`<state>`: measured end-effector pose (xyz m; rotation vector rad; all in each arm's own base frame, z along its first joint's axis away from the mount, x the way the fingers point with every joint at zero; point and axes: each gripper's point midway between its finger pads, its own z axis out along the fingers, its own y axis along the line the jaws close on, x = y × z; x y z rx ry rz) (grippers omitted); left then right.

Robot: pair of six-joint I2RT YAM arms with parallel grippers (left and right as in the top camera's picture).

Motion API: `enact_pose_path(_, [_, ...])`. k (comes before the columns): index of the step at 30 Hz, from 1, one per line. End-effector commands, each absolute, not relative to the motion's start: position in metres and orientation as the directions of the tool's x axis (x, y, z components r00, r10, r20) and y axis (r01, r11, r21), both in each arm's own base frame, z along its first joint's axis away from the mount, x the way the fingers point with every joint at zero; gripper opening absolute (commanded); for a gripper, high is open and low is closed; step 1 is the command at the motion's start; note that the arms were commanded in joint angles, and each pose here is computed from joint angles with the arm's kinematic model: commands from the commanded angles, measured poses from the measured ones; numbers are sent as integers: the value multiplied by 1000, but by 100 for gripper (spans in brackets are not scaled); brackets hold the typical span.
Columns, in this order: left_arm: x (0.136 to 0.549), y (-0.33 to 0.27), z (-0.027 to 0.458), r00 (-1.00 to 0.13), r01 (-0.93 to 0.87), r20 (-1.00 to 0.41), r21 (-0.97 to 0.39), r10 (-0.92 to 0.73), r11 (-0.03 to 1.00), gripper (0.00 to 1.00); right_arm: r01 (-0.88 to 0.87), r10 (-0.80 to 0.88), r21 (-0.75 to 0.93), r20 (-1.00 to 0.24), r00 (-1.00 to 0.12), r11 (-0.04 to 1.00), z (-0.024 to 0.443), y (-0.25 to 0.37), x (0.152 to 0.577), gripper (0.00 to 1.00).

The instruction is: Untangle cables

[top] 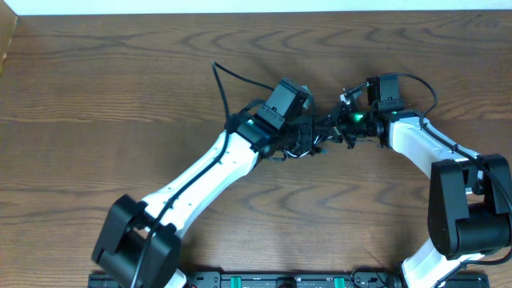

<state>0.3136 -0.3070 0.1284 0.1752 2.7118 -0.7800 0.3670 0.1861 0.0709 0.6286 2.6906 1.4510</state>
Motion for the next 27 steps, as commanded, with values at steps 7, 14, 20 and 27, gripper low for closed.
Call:
enact_pose_path(7, [302, -305, 89, -966, 165, -252, -431, 57, 887, 7, 289, 332, 819, 128, -935, 496, 74, 189, 370, 1])
enact_pose_path(14, [297, -302, 78, -966, 164, -248, -371, 73, 914, 7, 282, 332, 819, 120, -936, 500, 74, 189, 371, 1])
enact_pose_path(20, [292, -304, 60, -970, 160, -229, -328, 86, 931, 8, 284, 343, 810, 109, -933, 513, 71, 186, 372, 1])
enact_pose_path(27, [289, -302, 57, -973, 155, -213, -307, 91, 939, 9, 272, 337, 811, 99, -936, 517, 71, 186, 373, 1])
